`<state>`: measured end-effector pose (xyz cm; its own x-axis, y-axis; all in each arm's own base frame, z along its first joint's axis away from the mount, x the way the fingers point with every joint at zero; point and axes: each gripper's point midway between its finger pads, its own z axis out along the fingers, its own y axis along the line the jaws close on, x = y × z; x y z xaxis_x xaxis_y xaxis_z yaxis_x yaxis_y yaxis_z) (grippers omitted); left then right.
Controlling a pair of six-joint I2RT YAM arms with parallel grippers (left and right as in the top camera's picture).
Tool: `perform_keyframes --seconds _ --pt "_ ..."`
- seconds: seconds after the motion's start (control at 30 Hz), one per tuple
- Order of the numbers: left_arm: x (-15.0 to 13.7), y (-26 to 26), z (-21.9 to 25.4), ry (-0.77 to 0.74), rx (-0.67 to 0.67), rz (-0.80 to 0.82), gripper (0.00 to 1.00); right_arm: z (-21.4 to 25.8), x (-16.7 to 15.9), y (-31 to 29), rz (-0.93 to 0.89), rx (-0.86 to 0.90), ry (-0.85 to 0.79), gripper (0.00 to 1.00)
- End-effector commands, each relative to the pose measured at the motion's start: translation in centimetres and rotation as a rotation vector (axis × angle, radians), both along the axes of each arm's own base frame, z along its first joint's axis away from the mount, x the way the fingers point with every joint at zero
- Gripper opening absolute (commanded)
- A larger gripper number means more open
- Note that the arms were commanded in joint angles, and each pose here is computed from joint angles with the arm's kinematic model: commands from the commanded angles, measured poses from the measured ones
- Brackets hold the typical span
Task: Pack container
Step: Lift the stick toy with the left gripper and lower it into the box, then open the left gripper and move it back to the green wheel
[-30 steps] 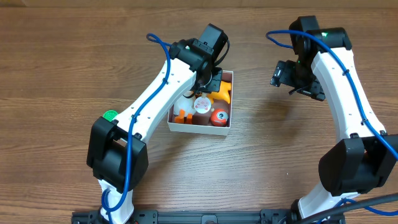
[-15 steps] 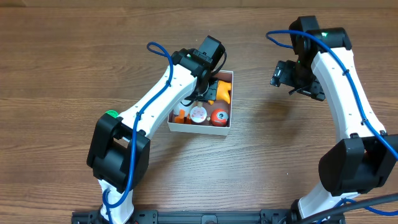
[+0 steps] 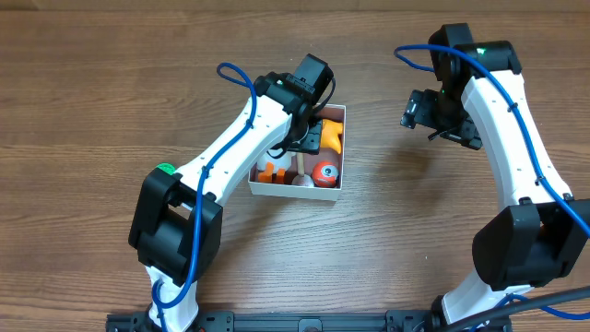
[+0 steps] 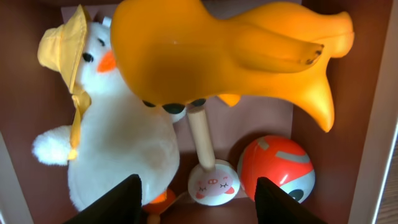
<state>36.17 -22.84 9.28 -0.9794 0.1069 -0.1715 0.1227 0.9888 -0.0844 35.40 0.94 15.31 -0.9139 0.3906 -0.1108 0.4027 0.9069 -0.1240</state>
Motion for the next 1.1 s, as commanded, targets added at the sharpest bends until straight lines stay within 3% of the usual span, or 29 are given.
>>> perform_keyframes --seconds 0.0,0.27,0.6,0.77,1.07 --pt "0.6 0.3 0.2 -0.017 0.004 0.015 0.57 1.8 0.2 -0.1 0.001 -0.001 -0.056 1.00" --pt "1.6 6.8 8.1 -0.130 0.065 0.163 0.56 1.8 0.2 -0.1 0.001 -0.001 -0.057 1.00" --pt "-5.7 15.5 14.7 -0.145 0.188 0.293 0.56 1.8 0.2 -0.1 0.001 -0.001 -0.057 1.00" --pt "-8.0 16.9 13.6 -0.164 0.192 0.353 0.57 1.8 0.2 -0.1 0.001 -0.001 -0.057 1.00" --pt "-9.1 21.4 4.7 -0.071 0.226 0.534 0.58 1.8 0.2 -0.1 0.001 -0.001 -0.057 1.00"
